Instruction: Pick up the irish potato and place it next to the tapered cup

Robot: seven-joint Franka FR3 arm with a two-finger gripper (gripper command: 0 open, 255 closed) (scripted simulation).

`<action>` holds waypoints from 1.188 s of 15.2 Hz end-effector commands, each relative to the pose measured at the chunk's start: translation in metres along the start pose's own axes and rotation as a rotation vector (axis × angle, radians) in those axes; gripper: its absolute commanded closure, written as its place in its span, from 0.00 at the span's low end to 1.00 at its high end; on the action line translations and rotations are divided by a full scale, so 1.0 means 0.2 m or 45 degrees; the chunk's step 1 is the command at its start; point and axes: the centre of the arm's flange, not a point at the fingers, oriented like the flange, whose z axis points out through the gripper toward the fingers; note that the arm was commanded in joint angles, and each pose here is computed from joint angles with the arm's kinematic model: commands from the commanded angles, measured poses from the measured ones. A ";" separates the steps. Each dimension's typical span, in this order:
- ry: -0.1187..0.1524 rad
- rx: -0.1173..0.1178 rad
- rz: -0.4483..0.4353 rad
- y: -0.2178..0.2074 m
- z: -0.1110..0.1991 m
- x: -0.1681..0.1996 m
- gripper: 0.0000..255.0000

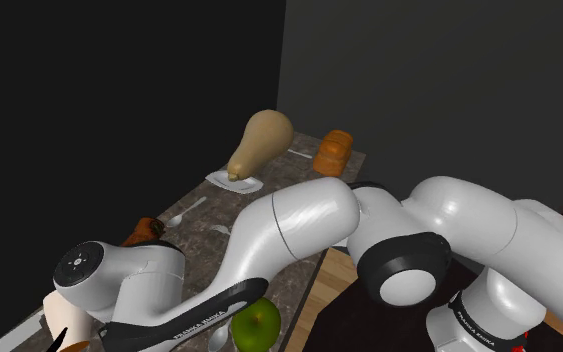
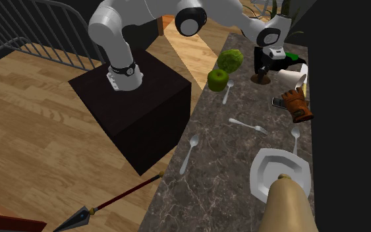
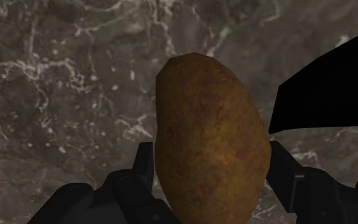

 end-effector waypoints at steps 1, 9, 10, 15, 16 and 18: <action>0.000 0.000 0.000 0.00 0.00 0.00 0.00; 0.000 0.000 0.000 0.00 -0.20 0.00 0.00; 0.000 0.000 0.000 0.00 -0.25 0.00 0.00; 0.000 0.000 0.000 0.00 -0.25 0.00 0.00; 0.000 0.000 0.000 0.00 -0.25 0.00 0.00; 0.000 0.000 0.000 0.00 -0.25 0.00 0.00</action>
